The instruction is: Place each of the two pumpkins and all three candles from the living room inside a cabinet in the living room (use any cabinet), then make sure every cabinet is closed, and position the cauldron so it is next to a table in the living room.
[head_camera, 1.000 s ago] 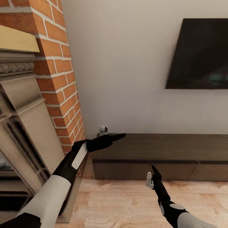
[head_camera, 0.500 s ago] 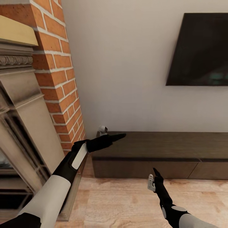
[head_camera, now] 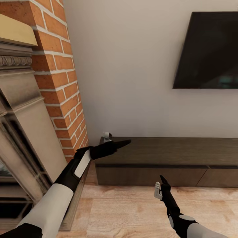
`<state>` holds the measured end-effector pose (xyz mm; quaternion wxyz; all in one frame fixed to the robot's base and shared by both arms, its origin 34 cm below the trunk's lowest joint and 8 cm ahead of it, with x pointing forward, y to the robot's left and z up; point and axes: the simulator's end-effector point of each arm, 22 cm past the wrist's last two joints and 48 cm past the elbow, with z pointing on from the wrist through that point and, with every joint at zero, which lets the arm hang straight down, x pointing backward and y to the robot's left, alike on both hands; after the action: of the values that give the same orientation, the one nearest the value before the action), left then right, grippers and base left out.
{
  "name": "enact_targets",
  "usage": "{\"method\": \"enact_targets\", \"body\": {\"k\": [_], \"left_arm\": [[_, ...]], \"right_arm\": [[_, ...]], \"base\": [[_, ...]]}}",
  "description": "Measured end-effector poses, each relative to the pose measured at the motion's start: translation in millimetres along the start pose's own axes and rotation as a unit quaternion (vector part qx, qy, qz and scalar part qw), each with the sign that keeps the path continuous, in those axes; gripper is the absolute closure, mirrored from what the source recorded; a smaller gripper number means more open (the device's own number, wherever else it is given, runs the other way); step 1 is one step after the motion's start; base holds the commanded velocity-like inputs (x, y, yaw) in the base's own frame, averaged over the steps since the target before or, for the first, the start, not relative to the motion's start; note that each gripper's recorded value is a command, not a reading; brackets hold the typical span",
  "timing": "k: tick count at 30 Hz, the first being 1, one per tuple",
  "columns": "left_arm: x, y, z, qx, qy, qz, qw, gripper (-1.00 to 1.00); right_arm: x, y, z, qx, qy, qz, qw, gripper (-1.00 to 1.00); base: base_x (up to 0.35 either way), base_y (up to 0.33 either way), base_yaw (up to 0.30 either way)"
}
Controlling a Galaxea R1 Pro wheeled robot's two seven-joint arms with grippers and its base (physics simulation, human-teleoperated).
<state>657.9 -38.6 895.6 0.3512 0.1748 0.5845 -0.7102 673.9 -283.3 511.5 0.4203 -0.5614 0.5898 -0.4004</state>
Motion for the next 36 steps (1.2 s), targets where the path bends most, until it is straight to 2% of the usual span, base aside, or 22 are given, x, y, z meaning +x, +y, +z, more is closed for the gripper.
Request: {"method": "enact_targets", "body": {"k": [13, 27, 32, 36], "left_arm": [[0, 0, 0.3, 0.001, 0.0, 0.0, 1.0, -1.0], [2, 2, -0.7, -0.001, -0.001, -0.003, 1.0, -1.0], [2, 2, -0.7, -0.001, -0.001, -0.003, 1.0, -1.0], [2, 2, -0.7, -0.001, -0.001, -0.003, 1.0, -1.0]], "right_arm": [[4, -2, 0.1, 0.003, 0.002, -0.002, 1.0, -1.0], [-1, 0, -0.5, 0.001, -0.003, -0.002, 1.0, -1.0], [-12, -2, -0.6, 0.004, -0.028, 0.018, 0.9994, -1.0], [-16, -3, -0.8, 0.006, -0.035, 0.023, 0.9991, -1.0]], "base": [[0.164, -0.241, 0.0], [0.052, -0.014, 0.0], [0.295, 0.0, 0.0], [0.241, 0.0, 0.0]]}}
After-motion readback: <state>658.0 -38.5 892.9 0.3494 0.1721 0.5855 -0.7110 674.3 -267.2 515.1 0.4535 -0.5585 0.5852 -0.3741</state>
